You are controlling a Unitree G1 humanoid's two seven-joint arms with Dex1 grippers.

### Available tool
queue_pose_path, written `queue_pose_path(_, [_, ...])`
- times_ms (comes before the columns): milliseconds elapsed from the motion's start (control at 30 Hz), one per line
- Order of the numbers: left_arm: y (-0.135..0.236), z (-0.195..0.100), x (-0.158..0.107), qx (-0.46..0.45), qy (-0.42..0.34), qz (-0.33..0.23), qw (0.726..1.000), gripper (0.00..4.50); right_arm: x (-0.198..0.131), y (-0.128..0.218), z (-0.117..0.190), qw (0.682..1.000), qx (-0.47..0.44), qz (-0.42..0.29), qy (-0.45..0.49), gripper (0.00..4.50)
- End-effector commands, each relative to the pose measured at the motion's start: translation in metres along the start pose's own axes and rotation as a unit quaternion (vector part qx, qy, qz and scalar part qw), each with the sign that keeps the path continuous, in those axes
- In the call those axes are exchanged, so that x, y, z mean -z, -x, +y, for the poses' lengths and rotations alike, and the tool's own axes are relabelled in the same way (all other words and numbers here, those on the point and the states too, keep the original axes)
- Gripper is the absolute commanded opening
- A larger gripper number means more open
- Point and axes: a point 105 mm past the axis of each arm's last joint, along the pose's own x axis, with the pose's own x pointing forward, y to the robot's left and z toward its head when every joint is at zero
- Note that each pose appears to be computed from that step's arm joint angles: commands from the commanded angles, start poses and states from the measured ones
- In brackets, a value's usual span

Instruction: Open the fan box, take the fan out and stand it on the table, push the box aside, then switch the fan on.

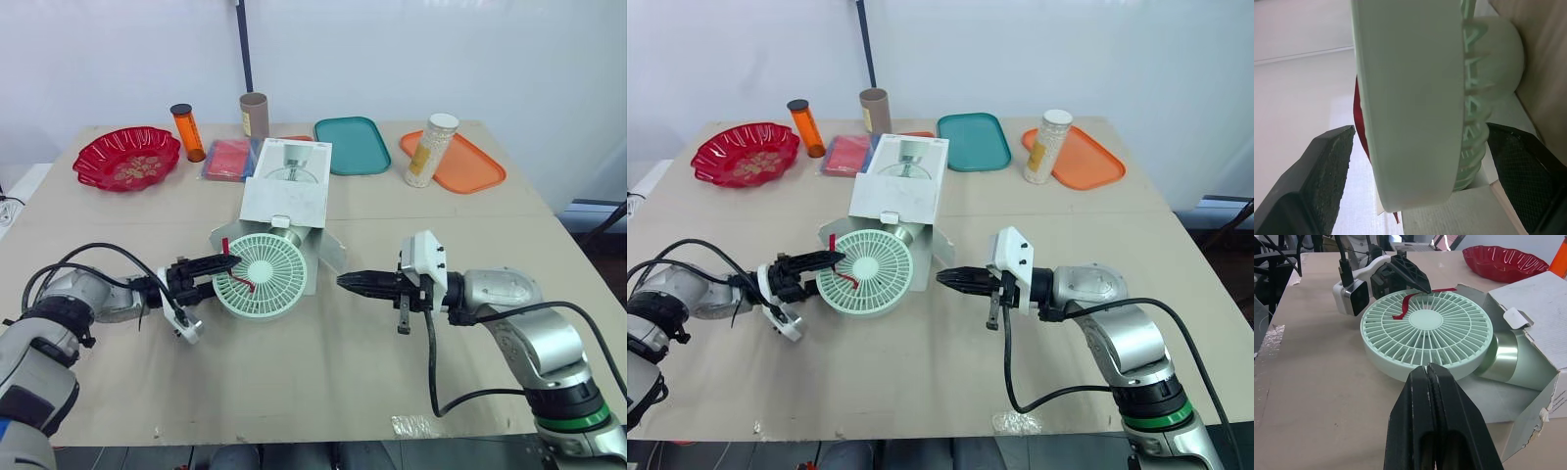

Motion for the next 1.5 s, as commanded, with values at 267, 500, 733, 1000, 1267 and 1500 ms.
queue_pose_path(267, [-0.01, 0.003, 0.001, -0.019, -0.004, -0.016, 1.0, 3.71, -0.013, 0.002, 0.0, 1.0, 0.004, -0.01, 0.029, 0.0])
queue_pose_path(500, [-0.014, 0.002, 0.005, -0.024, -0.014, -0.004, 1.0, 3.71, -0.013, 0.001, -0.002, 0.999, 0.005, -0.01, 0.033, 0.0])
queue_pose_path(733, [-0.016, 0.002, 0.006, -0.026, -0.012, 0.0, 1.0, 2.61, -0.012, 0.001, -0.003, 0.999, 0.007, -0.008, 0.036, 0.0])
queue_pose_path(1000, [-0.011, -0.001, 0.002, -0.024, -0.002, -0.001, 1.0, 1.98, -0.012, -0.001, -0.005, 0.999, 0.006, -0.009, 0.039, 0.0])
queue_pose_path(1267, [0.0, 0.002, -0.023, -0.036, 0.057, -0.013, 0.998, 1.98, -0.014, -0.004, -0.009, 0.999, 0.008, -0.013, 0.044, 0.0])
queue_pose_path(1500, [0.013, 0.021, -0.041, -0.047, 0.111, 0.004, 0.993, 1.98, -0.013, -0.003, -0.009, 0.999, -0.001, -0.013, 0.046, 0.0])
